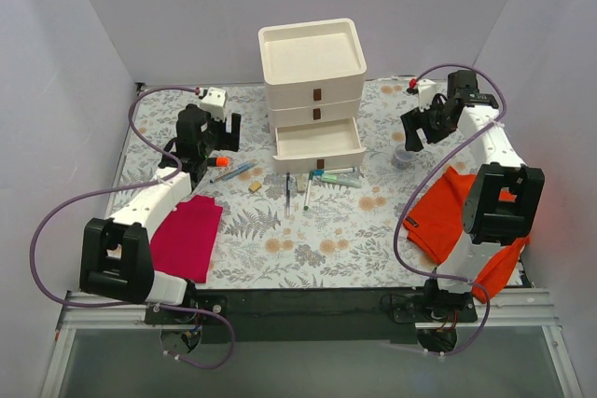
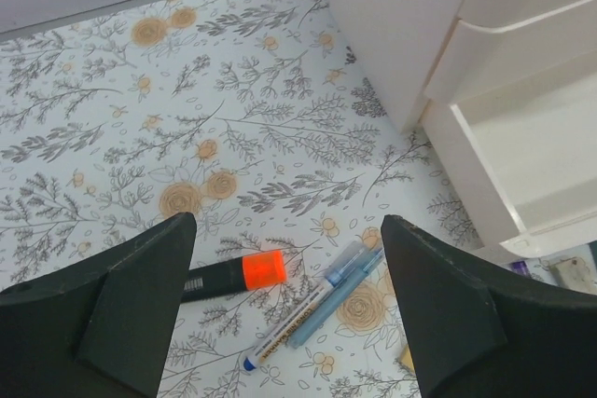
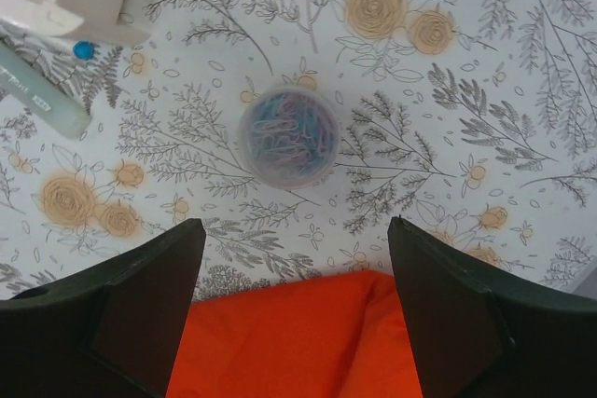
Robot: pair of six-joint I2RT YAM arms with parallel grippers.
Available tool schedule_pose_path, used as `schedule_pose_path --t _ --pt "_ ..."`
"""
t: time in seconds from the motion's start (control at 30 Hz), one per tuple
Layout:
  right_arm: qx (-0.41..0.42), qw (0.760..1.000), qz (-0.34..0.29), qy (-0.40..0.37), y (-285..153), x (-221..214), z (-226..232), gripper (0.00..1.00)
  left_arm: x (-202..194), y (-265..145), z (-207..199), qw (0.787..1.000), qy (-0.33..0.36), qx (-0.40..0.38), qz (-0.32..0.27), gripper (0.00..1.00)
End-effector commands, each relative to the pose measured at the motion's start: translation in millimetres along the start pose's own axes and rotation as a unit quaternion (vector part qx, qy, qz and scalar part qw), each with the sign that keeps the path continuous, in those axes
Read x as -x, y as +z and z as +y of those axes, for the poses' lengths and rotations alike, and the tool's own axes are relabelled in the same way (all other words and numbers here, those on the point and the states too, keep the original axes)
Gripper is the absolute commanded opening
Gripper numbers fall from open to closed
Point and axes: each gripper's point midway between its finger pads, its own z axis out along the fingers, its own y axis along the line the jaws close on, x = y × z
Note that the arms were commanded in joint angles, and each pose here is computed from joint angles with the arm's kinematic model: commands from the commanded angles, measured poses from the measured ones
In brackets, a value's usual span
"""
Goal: Sort the stationery into containers
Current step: Pick up the stationery from the center of the board.
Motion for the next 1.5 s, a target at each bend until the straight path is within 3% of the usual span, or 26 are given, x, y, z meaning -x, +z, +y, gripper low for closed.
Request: schedule_pose_path --t 0.0,0.3,0.87,1.17,1.47 --pt "0.053 0.997 -0.018 -0.058 5.3 11.8 17.4 0.89 10.7 1.5 18.5 0.999 0.0 0.045 -0.006 0.82" --pt "0.06 0.99 0.012 -0.126 36.3 10.5 -4.9 0.91 3.9 11.5 26.5 0.998 0.016 0.062 0.02 0.82" --pt "0.089 0.983 0.059 -0.151 75.8 -6.8 12.5 0.92 0.8 20.9 32.5 0.996 0.024 0.076 0.039 0.82" --pt "0.075 0.982 0.078 -0.153 86.1 -14.1 11.8 0.83 -1.8 22.7 33.8 0.996 0.024 0.08 0.042 0.82" --pt "0.053 0.982 0.086 -0.156 82.7 -19.0 6.7 0.83 -0.9 24.7 33.9 0.996 0.017 0.082 0.039 0.82"
